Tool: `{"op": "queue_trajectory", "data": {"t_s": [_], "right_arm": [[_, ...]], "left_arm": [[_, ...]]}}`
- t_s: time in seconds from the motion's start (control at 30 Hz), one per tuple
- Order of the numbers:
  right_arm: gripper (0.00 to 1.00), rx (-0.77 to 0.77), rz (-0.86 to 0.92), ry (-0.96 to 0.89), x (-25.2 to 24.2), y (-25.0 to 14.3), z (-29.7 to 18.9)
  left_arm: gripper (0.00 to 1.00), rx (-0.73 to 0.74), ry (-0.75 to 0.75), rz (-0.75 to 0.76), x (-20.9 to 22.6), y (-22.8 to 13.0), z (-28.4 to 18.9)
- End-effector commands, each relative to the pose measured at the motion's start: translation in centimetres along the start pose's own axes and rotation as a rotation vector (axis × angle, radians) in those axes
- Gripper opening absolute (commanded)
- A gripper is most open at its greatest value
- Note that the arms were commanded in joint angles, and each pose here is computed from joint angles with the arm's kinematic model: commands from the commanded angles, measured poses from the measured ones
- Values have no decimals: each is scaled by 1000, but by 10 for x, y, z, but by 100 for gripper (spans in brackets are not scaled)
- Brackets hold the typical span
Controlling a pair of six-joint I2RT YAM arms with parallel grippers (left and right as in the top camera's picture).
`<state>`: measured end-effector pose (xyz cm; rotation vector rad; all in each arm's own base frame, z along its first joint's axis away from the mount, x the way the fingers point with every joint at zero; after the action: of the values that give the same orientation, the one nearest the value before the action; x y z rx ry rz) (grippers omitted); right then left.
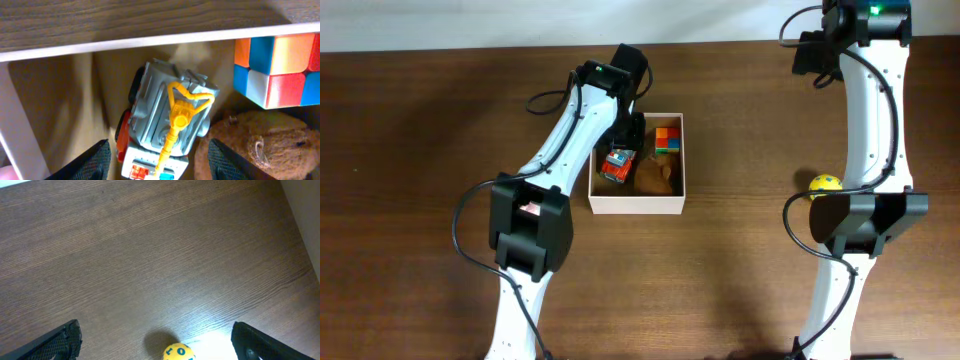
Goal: Pack container
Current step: 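Lower the fire truck into the box's left side and adjust it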
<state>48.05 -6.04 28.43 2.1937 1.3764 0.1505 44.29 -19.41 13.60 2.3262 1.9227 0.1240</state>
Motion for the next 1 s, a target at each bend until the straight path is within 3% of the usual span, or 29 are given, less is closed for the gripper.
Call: {"op": "queue_trajectory", "data": {"t_s": [0.0, 0.27, 0.47, 0.73, 0.97], "right_arm": [[99, -37, 30, 1, -8, 6, -13], [99, -37, 30, 1, -8, 6, -13], [99, -37, 30, 1, -8, 6, -13], [99, -37, 30, 1, -8, 6, -13], [99, -37, 30, 1, -8, 6, -13]], "left_arm": [[64, -26, 7, -14, 4, 7, -10], [39, -60, -4, 3, -3, 10, -52], [40, -27, -111, 113, -25, 2, -55], [40, -78, -121, 390, -39, 6, -53], [40, -55, -117, 436, -38, 4, -28]]}}
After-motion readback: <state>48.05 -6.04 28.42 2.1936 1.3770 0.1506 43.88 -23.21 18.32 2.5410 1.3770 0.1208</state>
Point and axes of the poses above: each gripper's point midway between its finger pads, its own z axis out along the fingers, its own x axis along the line the jaws close on, y = z × x, the point moved 6 cm from there along -z, back along the fingers, and after that the axes turned 4 degrees about z, right-handed, at the moved point
